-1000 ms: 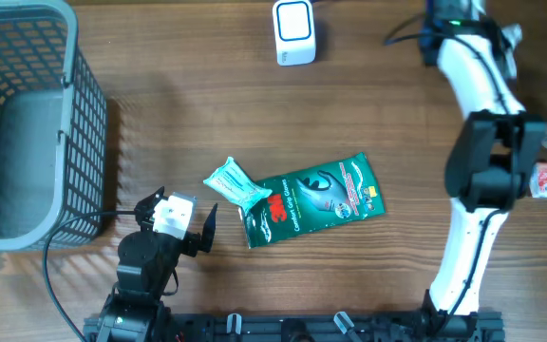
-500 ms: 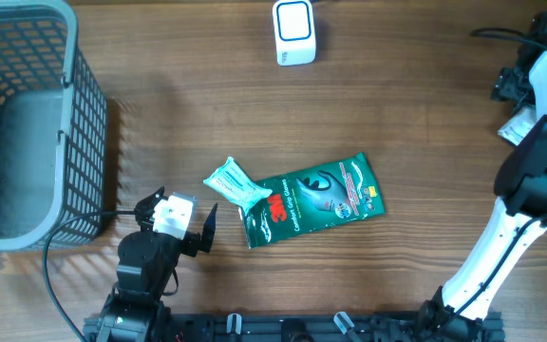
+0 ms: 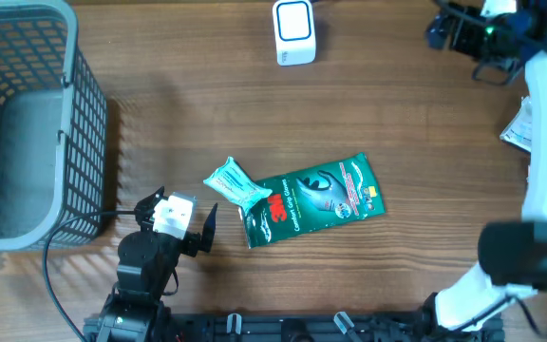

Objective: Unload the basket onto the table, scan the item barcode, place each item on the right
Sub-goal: 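Carry the white packet to the right side near the jar, then reach the right gripper to the green gloves pack and grasp it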

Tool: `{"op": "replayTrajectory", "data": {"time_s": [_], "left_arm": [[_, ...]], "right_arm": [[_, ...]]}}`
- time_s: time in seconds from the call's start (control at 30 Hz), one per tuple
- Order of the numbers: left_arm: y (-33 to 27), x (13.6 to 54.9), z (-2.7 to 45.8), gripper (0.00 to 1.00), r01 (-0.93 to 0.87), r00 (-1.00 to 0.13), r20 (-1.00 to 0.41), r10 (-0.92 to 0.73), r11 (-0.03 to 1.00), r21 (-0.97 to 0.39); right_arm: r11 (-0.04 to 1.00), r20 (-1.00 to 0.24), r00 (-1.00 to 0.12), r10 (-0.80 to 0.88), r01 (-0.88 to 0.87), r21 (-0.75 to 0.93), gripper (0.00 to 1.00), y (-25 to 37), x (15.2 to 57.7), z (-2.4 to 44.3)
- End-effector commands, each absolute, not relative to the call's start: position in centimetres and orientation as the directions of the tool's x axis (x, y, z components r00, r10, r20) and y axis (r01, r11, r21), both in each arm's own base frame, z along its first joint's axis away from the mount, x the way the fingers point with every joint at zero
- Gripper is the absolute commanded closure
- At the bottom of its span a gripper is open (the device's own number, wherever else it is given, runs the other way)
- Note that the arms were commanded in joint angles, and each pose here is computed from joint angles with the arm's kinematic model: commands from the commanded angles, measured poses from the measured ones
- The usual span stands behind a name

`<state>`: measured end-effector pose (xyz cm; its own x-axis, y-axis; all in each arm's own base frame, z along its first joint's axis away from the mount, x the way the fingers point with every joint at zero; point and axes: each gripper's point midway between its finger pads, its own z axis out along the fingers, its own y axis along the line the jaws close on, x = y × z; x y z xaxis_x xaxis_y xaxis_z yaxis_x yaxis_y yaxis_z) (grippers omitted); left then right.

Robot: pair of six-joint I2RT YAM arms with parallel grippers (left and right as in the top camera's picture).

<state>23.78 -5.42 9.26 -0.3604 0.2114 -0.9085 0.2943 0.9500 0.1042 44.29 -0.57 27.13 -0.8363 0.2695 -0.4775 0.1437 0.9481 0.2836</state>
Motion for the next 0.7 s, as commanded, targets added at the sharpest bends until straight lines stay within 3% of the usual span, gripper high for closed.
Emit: {"op": "replayTrajectory", "data": {"time_s": [0.0, 0.2, 0.43, 0.57, 0.67], "left_arm": [[-5.5, 23.7, 9.1, 0.0, 0.305, -0.357, -0.907, 0.221, 0.946, 0.11], [-5.5, 23.7, 9.1, 0.0, 0.305, -0.357, -0.907, 0.221, 0.946, 0.11], [-5.5, 23.7, 9.1, 0.0, 0.305, -0.357, -0.907, 0.221, 0.946, 0.11], [-5.5, 23.7, 9.1, 0.0, 0.305, -0.357, -0.907, 0.221, 0.946, 0.11], [-5.5, 23.7, 9.1, 0.0, 0.305, -0.357, -0.907, 0.221, 0.946, 0.11]], "right_arm": [[0.904, -0.41, -0.813, 0.413, 0.312, 0.292, 0.0, 0.4, 39.3, 29.5], [0.912, -0.295, -0.866, 0.403, 0.352, 0.212, 0.0, 4.0, 30.9, 30.1], [0.918, -0.436, -0.808, 0.396, 0.357, 0.173, 0.0, 6.2, 24.3, 31.0], [0.897, -0.473, -0.763, 0.44, 0.394, 0.198, 0.0, 6.4, 21.9, 28.5], [0.867, -0.429, -0.756, 0.494, 0.389, 0.313, 0.0, 8.8, 22.5, 23.4]]}}
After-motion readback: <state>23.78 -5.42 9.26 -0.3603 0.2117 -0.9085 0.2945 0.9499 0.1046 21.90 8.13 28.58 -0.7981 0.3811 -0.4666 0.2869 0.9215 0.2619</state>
